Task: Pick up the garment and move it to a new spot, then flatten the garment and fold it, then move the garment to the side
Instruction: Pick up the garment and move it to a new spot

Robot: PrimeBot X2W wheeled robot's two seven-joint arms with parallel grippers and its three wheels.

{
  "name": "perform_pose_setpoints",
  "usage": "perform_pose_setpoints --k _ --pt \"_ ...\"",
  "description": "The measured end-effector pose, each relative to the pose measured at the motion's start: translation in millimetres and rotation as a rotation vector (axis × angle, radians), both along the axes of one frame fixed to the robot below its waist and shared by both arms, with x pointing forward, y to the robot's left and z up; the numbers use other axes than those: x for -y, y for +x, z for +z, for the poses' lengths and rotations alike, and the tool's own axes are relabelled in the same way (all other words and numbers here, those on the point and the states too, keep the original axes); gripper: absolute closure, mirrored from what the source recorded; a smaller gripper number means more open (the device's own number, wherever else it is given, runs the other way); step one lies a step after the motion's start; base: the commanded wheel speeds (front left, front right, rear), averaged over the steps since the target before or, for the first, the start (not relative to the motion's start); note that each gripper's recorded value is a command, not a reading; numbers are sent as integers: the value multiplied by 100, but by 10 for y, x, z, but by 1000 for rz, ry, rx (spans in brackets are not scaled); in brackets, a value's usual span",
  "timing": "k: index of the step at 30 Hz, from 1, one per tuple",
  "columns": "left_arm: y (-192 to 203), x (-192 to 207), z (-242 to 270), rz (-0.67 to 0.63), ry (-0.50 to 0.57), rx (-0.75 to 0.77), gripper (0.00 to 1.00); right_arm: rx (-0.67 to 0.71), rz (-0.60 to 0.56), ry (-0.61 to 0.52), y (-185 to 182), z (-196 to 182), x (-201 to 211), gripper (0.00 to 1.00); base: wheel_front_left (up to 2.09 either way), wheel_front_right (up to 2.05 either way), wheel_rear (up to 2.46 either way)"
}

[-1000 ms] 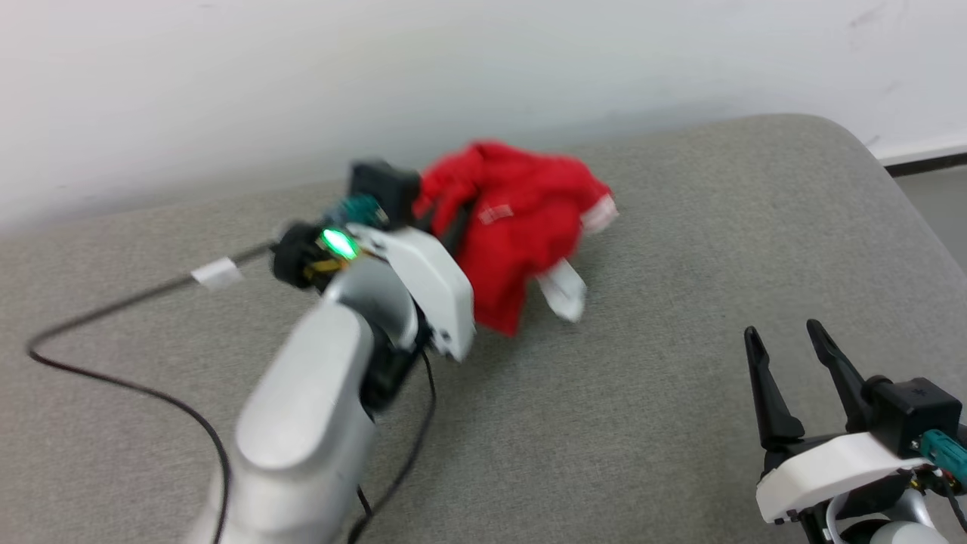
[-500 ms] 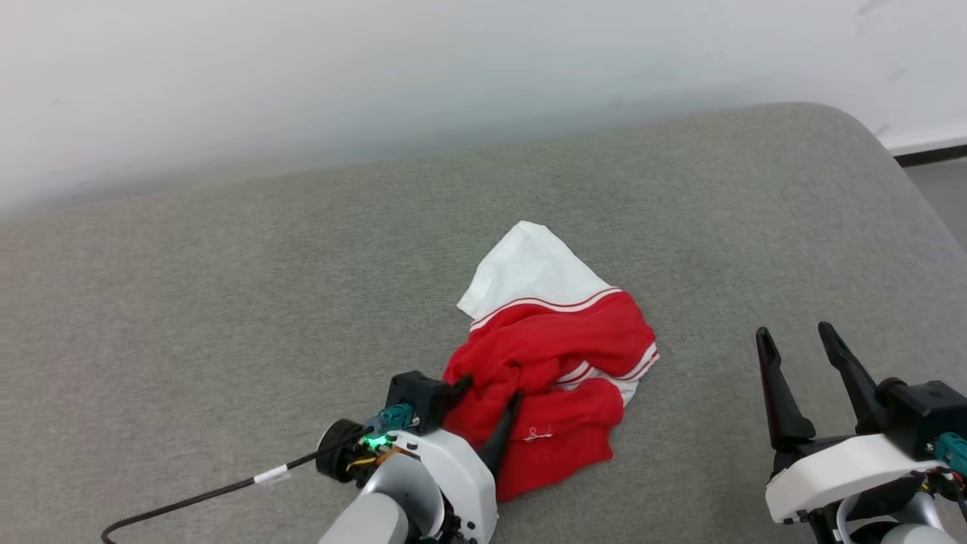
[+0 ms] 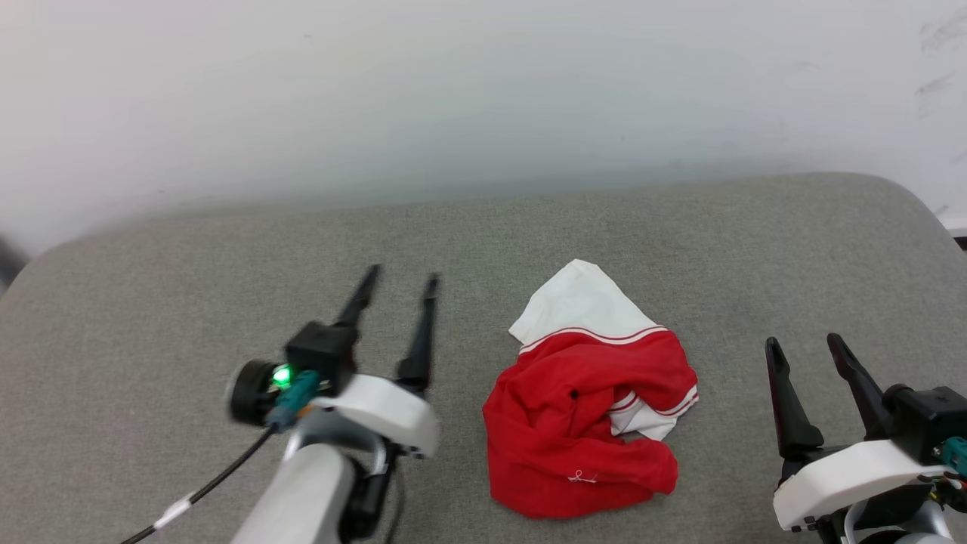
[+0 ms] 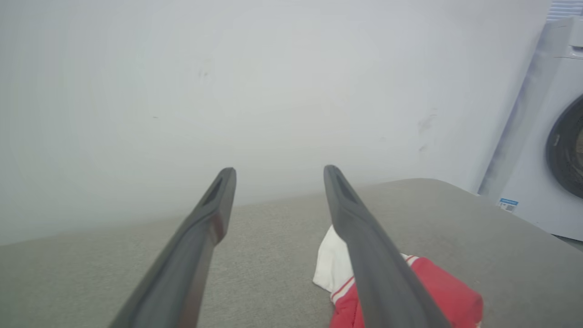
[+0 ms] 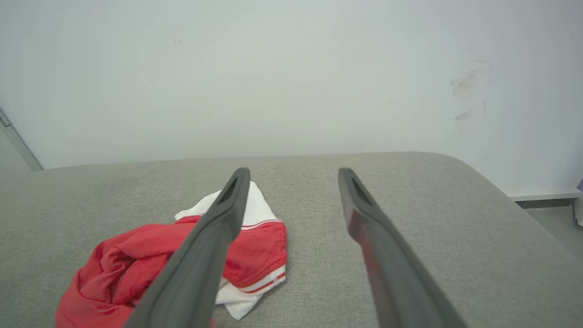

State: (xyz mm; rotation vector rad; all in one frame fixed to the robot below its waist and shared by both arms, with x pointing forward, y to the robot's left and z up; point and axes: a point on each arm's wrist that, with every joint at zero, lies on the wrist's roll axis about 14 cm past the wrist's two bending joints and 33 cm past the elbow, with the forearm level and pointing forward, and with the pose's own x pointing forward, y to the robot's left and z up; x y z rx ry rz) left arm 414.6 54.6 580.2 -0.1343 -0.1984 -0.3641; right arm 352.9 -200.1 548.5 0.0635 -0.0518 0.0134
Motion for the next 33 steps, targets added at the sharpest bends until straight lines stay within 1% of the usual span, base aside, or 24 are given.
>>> perform_pose_setpoints --k 3,6,10,14,20,33 --pt "9 -398 -105 118 39 -16 0 6 6 -2 -9 29 -18 0 0 0 0" --pt "-37 -712 -194 205 64 -34 0 -6 8 -1 -43 -2 -27 0 0 0 0" --pt "-162 -1032 -356 272 90 -81 0 -15 18 9 -80 -31 -60 0 0 0 0" --pt "-277 -1078 -445 259 97 -122 0 -24 31 14 -104 -62 -105 0 0 0 0" --pt "-369 -1036 -494 225 98 -156 0 -29 51 18 -95 -74 -173 0 0 0 0" --pt "-439 -1123 -529 250 84 -186 0 -35 74 20 -51 -92 -245 0 0 0 0"
